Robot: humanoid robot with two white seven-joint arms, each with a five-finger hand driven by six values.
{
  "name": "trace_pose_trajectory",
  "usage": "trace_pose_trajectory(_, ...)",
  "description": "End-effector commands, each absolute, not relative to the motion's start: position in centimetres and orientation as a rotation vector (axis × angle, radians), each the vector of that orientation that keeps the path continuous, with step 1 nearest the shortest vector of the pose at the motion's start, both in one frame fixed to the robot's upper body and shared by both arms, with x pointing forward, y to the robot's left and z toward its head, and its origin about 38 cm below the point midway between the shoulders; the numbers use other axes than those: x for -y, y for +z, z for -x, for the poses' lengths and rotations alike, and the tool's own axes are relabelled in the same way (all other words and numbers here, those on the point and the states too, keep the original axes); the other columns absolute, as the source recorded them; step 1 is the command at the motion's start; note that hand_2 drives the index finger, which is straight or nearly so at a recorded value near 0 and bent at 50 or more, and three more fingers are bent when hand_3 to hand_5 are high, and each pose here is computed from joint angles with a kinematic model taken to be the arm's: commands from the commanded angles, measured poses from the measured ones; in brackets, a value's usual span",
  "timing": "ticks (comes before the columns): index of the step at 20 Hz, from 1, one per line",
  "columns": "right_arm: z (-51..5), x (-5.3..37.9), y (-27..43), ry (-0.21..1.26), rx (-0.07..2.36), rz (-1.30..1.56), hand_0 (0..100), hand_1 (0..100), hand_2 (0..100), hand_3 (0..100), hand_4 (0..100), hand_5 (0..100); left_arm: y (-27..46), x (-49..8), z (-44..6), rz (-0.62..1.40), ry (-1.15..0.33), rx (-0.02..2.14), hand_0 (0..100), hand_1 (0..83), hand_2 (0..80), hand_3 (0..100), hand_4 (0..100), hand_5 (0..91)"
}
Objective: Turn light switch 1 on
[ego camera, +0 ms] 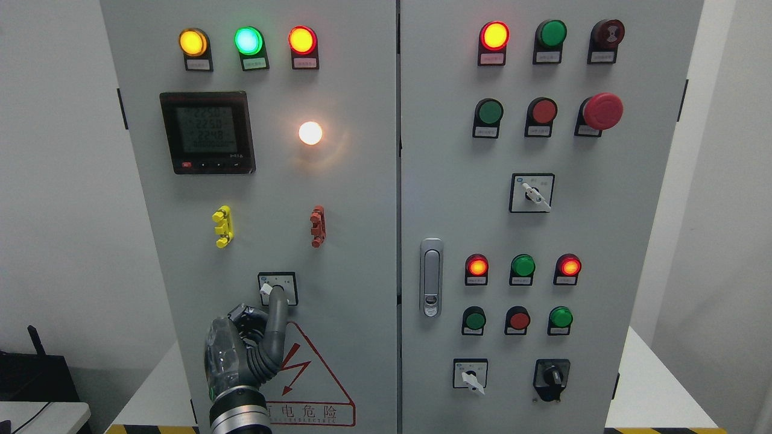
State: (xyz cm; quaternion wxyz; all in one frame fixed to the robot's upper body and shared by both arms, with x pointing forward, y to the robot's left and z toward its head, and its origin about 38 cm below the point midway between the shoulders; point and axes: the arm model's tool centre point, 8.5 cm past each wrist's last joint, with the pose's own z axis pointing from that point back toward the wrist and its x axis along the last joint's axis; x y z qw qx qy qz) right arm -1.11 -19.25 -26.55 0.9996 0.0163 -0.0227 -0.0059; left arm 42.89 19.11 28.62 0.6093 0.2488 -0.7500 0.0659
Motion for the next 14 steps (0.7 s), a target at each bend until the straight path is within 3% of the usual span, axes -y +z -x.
trace_pose_trajectory(1,1.1,19.2,-26.5,-0.018,0.045,-0.036,12,39,0,0,0,0,27.5,-19.7,-41.4,-0.573,0.157,1.756,20,25.8,71.6,87,88,81.9)
trace_pose_trajectory(8,1.1,19.2,-26.5,-0.018,0.045,-0.036,12,39,0,0,0,0,24.3,-22.9,-40.0,-0.536,0.132,1.818,20,26.6,72.7,93,91,73.9)
trace_pose_trajectory(14,1.1,19.2,-26.5,-0.018,0.045,-0.036,12,39,0,0,0,0,16.2,-30.2,-34.1,-0.608,0.088,1.776,19,24.6,64.2,92,88,61.8)
